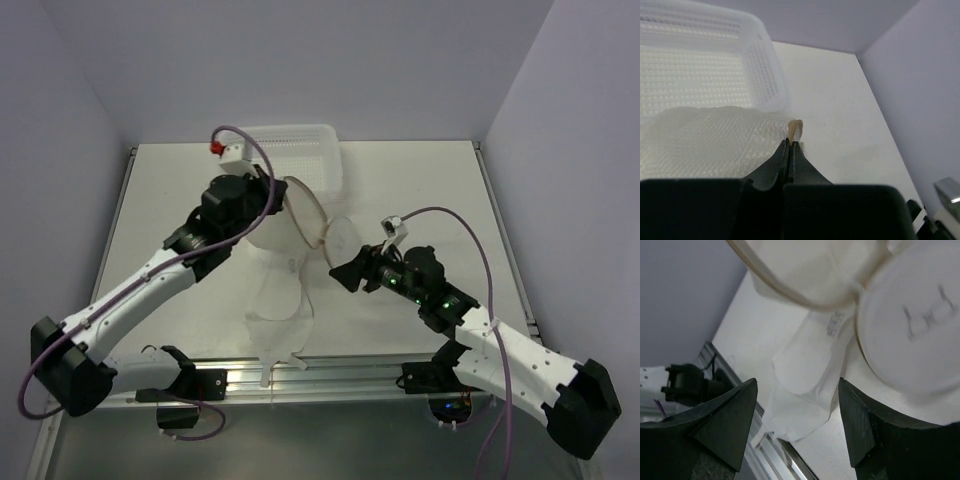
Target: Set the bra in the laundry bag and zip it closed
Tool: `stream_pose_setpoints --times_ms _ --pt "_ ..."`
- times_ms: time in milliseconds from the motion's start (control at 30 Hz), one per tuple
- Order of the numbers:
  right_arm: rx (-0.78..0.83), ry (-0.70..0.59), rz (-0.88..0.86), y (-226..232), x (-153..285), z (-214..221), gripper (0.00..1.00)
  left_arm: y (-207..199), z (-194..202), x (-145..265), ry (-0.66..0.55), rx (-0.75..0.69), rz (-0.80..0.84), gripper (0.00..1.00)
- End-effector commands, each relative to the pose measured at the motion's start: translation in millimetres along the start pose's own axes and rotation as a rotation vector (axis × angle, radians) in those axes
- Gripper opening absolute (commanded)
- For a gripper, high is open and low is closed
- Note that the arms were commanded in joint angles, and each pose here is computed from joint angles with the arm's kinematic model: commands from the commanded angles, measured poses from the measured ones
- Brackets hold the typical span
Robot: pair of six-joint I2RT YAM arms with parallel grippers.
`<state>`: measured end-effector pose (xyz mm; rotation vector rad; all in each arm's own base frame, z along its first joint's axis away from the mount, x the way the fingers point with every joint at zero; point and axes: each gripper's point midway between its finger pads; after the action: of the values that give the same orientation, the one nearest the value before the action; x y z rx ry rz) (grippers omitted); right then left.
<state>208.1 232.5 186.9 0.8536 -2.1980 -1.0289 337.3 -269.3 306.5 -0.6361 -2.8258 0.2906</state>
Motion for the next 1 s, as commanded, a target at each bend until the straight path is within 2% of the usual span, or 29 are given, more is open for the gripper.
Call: stream_pose_setpoints --times_ms 0,67,100,167,200,367,400,433,500,600,633,767,833,967 --pt "0.029 0.024 -0.019 11.1 -15.9 11.0 0.73 55.5 -17.1 24.0 -0.055 0.062 -0.151 0.00" --pt "0.013 0.000 0.014 -1.6 -20.8 14.1 0.73 73.9 -1.6 34.6 -0.014 0.076 -0.178 0.00" --pt "-0.019 -0.008 0.027 -5.7 -22.4 14.8 0.72 83.3 -7.8 47.7 -0.039 0.099 -0.199 0.00" --pt "-0.019 0.010 0.063 -14.6 -28.4 18.5 0.66 101.9 15.7 62.5 -0.004 0.106 -0.265 0.00" --pt "-0.020 0.033 0.064 -15.3 -30.9 24.0 0.65 110.1 9.5 77.1 -0.040 0.121 -0.291 0.00" --pt "-0.011 0.179 0.093 -20.0 -54.8 67.5 0.67 151.3 58.7 105.5 -0.002 0.173 -0.427 0.00" --pt "-0.024 0.201 0.122 -28.0 -60.1 77.1 0.67 152.3 56.3 109.7 -0.040 0.201 -0.423 0.00" --pt "-0.035 0.185 0.098 -24.7 -64.2 76.4 0.69 154.9 71.4 109.0 -0.025 0.207 -0.419 0.00" --pt "-0.033 0.160 0.123 -30.4 -70.7 72.7 0.72 144.9 67.6 105.1 -0.044 0.211 -0.352 0.00" --pt "-0.036 0.125 0.184 -39.1 -82.6 58.4 0.87 131.9 48.6 96.3 -0.051 0.183 -0.292 0.00" --pt "-0.044 0.074 0.204 -39.0 -90.0 45.1 0.92 124.4 28.3 93.2 -0.087 0.179 -0.263 0.00" --pt "-0.149 -0.083 0.297 -64.5 -112.4 11.0 0.93 110.0 13.5 77.9 -0.065 0.161 -0.205 0.00" --pt "-0.201 -0.114 0.280 -63.5 -125.1 -0.4 0.93 111.2 20.1 75.3 -0.048 0.159 -0.208 0.00" --pt "-0.304 -0.110 0.341 -86.3 -149.4 6.9 0.93 119.2 34.9 84.8 -0.037 0.166 -0.238 0.00"
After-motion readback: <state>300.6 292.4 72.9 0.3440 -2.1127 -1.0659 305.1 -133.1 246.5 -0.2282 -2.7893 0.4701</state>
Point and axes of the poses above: each gripper's point midway between its finger pads, its own x axis back along the fingers, its own y axis along the line the jaws close on, z = x × y, and after that the axes turned 15 degrees about -x, right-handed
